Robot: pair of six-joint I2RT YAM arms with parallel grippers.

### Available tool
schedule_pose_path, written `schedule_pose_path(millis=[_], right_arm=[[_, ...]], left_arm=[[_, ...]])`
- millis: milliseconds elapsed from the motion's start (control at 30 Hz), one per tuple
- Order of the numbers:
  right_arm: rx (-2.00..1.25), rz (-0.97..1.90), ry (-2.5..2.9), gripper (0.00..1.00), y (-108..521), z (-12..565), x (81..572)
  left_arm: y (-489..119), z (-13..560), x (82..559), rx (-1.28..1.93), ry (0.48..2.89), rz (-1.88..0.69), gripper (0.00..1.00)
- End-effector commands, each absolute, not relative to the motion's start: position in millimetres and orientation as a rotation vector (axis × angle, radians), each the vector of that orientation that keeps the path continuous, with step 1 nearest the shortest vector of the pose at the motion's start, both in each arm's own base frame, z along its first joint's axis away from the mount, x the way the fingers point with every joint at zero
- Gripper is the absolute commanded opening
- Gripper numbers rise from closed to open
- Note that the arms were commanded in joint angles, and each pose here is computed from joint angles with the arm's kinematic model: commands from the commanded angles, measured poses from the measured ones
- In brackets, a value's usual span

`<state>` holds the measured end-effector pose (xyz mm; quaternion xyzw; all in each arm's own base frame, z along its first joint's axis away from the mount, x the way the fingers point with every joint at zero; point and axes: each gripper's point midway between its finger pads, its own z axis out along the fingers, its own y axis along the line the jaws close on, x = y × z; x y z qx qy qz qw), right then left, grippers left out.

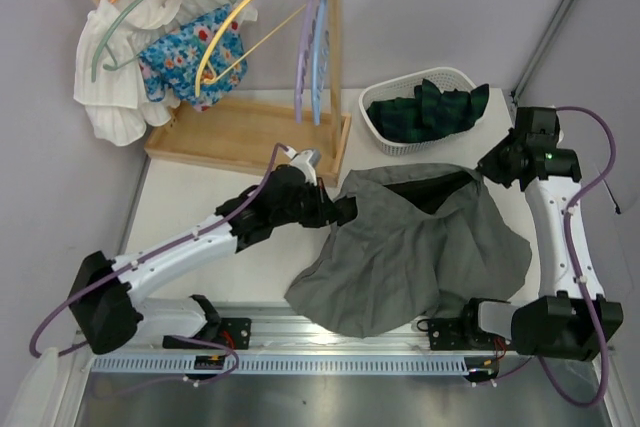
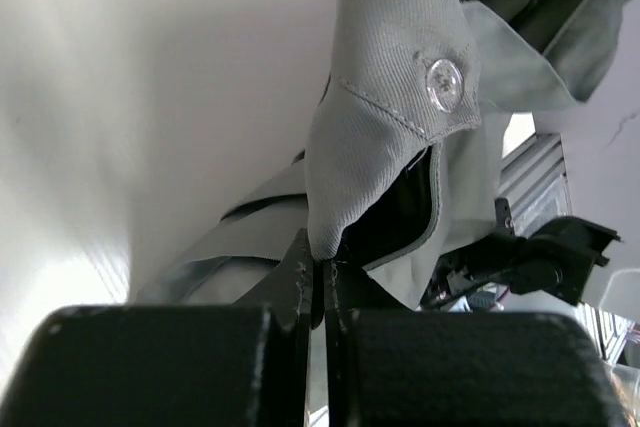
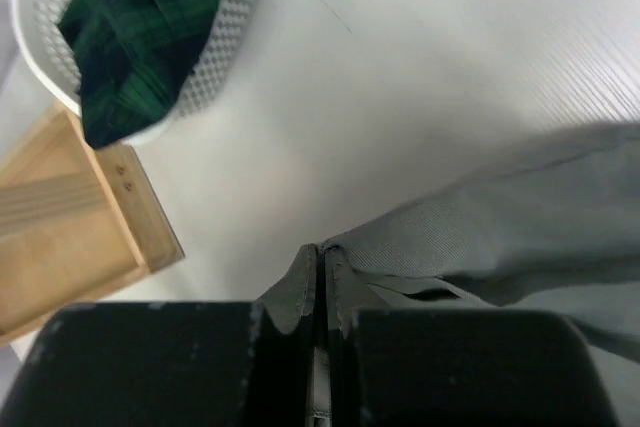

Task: Place the skirt on the hanger
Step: Move the skirt to the center of the board

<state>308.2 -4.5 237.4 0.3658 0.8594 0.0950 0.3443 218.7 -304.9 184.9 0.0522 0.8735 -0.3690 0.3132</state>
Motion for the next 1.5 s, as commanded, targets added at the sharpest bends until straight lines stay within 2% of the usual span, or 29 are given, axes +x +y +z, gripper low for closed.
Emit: schedule_pose_path(millis=[0,200,400,567,633,767,800,933,1067,1133,1167,1233,1300,1333,1367,1467], right_arm=[[0.806,0.378,2.039,0.0,-6.4,276.5,353.6],[0.783,0.423,2.024,0.0,-5.4,247.7,383.5],[0.77,0.448,2.062,0.0,-4.0,222.6,388.8],[0.673,0.538,2.076,0.0,11.9,222.2,385.6],[0.641,0.547,2.07,0.0,14.7,225.4,380.8],[0.618,0.525,2.085,0.0,16.1,229.2,358.5],[0.615,0.518,2.104,0.0,16.6,224.3,352.2],[0.643,0.508,2.182,0.0,20.2,186.6,324.7],[0.614,0.536,2.191,0.0,26.9,180.6,310.2],[0.586,0.554,2.152,0.0,29.6,193.0,307.2],[0.56,0.579,2.138,0.0,33.6,199.7,306.0],[0.492,0.625,2.086,0.0,41.9,220.3,300.4],[0.456,0.637,2.049,0.0,45.2,233.6,295.2],[0.423,0.637,2.014,0.0,47.6,244.6,289.3],[0.413,0.637,2.002,0.0,48.5,249.1,285.2],[0.378,0.627,1.961,0.0,51.1,261.4,272.9]], left_arm=[[-325.8,229.0,248.9,0.127,2.109,-1.045,0.0],[-334.0,215.4,285.0,0.171,2.039,-0.902,0.0],[-328.3,195.4,298.7,0.275,2.045,-0.754,0.0],[-325.8,203.7,280.7,0.499,1.901,-0.764,0.0],[-326.9,211.4,259.8,0.617,1.832,-0.811,0.0],[-313.1,213.9,239.6,0.71,1.75,-0.793,0.01],[-307.7,197.1,230.6,0.738,1.771,-0.789,0.02],[-301.6,195.0,208.0,0.834,1.72,-0.746,0.04],[-296.9,190.8,188.6,0.921,1.727,-0.708,0.05],[-291.2,198.0,193.6,0.873,1.745,-0.667,0.17],[-287.1,192.8,193.1,0.864,1.783,-0.652,0.35],[-278.9,187.7,200.6,0.799,1.828,-0.599,0.6],[-276.3,192.0,201.9,0.771,1.855,-0.588,0.74],[-276.1,194.4,199.2,0.762,1.871,-0.604,0.77],[-279.4,212.2,200.5,0.736,1.844,-0.628,0.99],[-274.7,258.1,208.2,0.595,1.774,-0.663,1.0]])
